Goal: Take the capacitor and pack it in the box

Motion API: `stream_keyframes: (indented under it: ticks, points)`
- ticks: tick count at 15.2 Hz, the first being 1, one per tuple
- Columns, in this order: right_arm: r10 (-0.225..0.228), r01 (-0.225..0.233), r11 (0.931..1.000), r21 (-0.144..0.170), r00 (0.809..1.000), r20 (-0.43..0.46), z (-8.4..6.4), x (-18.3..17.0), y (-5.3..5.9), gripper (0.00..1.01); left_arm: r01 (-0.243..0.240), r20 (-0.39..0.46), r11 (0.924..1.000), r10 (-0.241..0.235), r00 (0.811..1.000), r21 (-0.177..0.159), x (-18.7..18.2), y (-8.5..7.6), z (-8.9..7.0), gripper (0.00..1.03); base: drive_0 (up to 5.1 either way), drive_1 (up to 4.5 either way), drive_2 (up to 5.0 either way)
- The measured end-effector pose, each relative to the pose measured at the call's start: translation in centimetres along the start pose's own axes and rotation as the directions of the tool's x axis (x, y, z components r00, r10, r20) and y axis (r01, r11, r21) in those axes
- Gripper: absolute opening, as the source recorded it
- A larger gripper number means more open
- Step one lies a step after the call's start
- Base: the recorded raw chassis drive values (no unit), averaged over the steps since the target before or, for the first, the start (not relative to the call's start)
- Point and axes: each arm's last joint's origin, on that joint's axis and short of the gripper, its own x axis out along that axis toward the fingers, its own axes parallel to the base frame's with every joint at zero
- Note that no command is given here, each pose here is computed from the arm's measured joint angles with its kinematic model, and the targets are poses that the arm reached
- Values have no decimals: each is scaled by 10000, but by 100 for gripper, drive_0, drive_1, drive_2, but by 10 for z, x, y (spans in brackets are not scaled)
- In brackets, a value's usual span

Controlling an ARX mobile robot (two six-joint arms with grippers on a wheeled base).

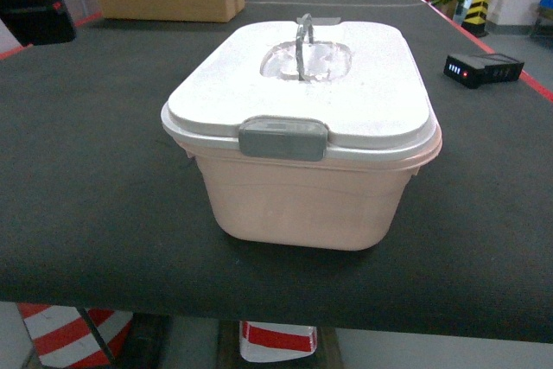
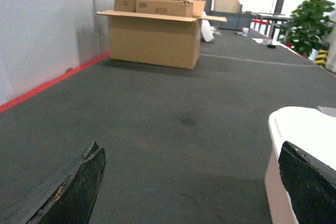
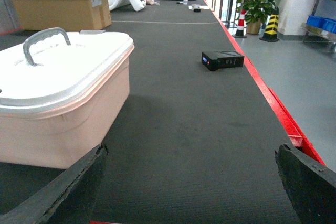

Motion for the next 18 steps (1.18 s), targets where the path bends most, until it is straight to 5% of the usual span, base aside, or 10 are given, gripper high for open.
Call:
stream_keyframes:
  ticks: [3, 4, 12, 14, 18]
  points:
    - [-4, 4, 10000, 4, 10000, 4, 0, 0, 0, 98, 410, -399, 9989, -402, 9984, 205, 0, -3, 2, 94, 0, 0, 0]
    - [-8, 8, 10000, 4, 10000, 0, 0, 0, 0, 98, 832, -1130, 9959, -788, 9905, 344, -9, 4, 2, 83, 0, 0, 0]
    - [-4, 4, 10000, 4, 10000, 0, 0, 0, 0, 98, 859, -1345, 9956, -801, 9877, 376, -98, 45, -14, 2, 0, 0, 0]
    - [-8, 8, 10000, 4, 10000, -4, 0, 0, 0, 98, 742, -1369, 9965, -681, 9882, 396, -112, 58, -16, 2, 0, 0, 0]
    - [-4, 4, 10000, 0, 10000, 0, 0, 0, 0, 98, 868, -1300, 9955, -811, 9882, 383, -129, 59, -25, 2, 0, 0, 0]
